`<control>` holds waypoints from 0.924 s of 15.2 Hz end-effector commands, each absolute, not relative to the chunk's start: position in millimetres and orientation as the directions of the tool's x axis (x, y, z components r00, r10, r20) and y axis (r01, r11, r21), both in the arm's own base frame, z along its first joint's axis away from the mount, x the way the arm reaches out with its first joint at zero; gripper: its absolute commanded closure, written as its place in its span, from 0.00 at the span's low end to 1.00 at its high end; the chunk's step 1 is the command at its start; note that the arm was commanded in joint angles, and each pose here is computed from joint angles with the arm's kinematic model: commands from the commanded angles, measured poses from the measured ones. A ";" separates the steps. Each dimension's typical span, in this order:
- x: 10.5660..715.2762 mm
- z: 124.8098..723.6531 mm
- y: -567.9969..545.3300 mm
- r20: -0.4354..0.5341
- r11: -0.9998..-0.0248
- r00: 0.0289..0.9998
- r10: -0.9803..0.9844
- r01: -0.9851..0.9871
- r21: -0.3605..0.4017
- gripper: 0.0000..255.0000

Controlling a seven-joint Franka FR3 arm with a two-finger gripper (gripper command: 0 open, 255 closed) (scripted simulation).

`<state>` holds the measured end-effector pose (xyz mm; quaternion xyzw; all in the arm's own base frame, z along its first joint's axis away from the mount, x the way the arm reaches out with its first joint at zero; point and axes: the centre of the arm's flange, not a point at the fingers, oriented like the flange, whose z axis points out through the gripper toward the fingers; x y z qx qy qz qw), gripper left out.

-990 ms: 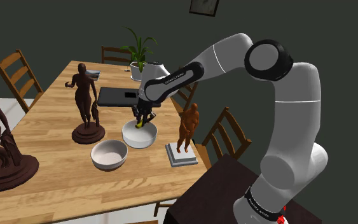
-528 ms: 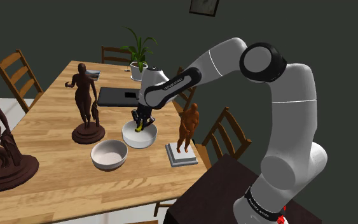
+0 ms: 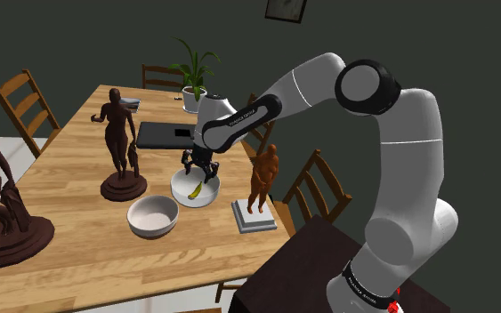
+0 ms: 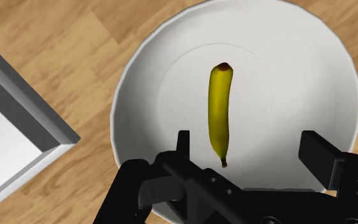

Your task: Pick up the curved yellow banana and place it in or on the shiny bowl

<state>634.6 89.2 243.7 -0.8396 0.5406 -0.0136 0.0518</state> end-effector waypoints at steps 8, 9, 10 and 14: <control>630.7 293.4 85.6 -0.033 -0.410 0.415 -0.909 -0.906 -0.102 0.00; 630.7 293.4 85.6 -0.033 -0.410 0.415 -0.909 -0.906 -0.102 0.00; 630.7 293.4 85.6 -0.033 -0.410 0.415 -0.909 -0.906 -0.102 0.00; 630.7 293.4 85.6 -0.033 -0.410 0.415 -0.909 -0.906 -0.102 0.00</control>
